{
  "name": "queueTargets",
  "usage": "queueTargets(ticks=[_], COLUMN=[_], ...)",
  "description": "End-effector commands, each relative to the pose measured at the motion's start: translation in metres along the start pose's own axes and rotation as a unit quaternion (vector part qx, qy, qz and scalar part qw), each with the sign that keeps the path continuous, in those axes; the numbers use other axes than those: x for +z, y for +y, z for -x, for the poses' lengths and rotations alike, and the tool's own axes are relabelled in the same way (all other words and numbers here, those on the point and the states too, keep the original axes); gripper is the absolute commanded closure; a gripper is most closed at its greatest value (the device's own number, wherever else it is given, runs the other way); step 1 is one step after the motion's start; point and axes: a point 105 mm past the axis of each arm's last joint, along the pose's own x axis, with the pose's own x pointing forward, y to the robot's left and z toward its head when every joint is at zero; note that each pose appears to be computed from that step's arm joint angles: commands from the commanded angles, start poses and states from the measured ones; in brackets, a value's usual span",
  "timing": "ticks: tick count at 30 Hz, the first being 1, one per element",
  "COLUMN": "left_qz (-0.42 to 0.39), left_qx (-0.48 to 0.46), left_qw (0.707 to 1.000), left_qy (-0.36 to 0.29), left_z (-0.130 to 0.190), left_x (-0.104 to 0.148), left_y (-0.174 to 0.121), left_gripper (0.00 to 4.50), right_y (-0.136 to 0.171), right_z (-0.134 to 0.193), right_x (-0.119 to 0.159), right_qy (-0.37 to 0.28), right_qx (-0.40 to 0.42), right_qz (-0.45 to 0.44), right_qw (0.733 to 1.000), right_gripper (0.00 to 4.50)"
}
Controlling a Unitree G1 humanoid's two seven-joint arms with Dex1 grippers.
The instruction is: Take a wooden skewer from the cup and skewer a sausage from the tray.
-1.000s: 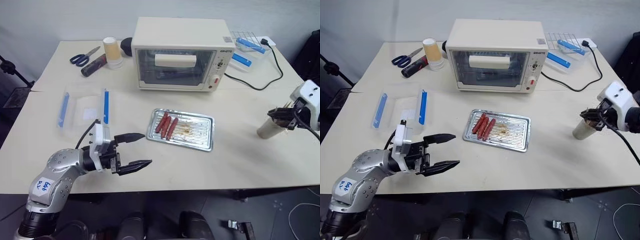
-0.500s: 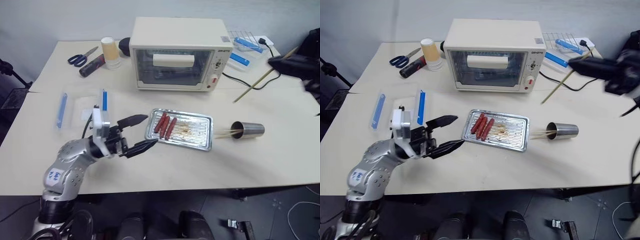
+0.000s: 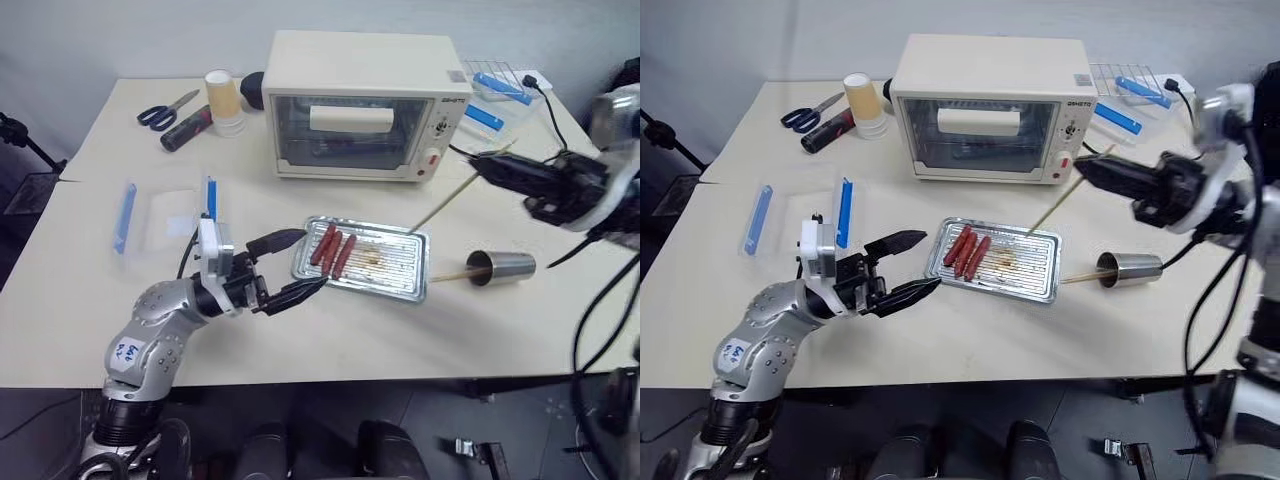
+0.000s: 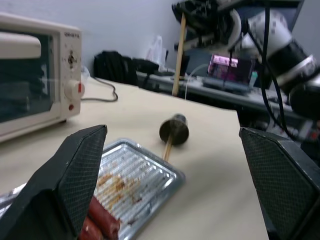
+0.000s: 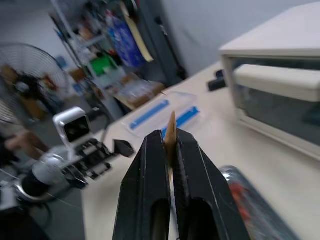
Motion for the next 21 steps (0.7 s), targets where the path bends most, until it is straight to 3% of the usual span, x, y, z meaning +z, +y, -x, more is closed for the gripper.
queueTargets(ticks=[1,4,14,17,21], left_qz=[-0.026,-0.019,-0.005,0.001,0.006], left_qx=[0.011,0.009,-0.005,-0.011,-0.016], left_qw=[0.999,0.997,0.993,0.992,0.992], left_qy=[-0.045,-0.071,-0.118,-0.122,-0.122], left_z=[-0.020,-0.036,-0.066,-0.069,-0.069], left_x=[0.013,0.015,0.020,0.020,0.018], left_y=[0.003,0.003,-0.004,-0.007,-0.010], left_gripper=[0.00,0.00,0.00,0.58,1.77], right_y=[0.015,0.016,0.025,0.026,0.024], right_z=[-0.014,-0.025,-0.038,-0.039,-0.037], right_x=[0.002,-0.006,-0.019,-0.019,-0.019], right_qy=[-0.063,-0.100,-0.125,-0.125,-0.126], right_qx=[0.028,0.030,0.035,0.033,0.024], right_qz=[-0.032,-0.071,-0.121,-0.123,-0.123], right_qw=[0.997,0.992,0.984,0.984,0.984], right_gripper=[4.47,4.47,4.47,4.50,4.50])
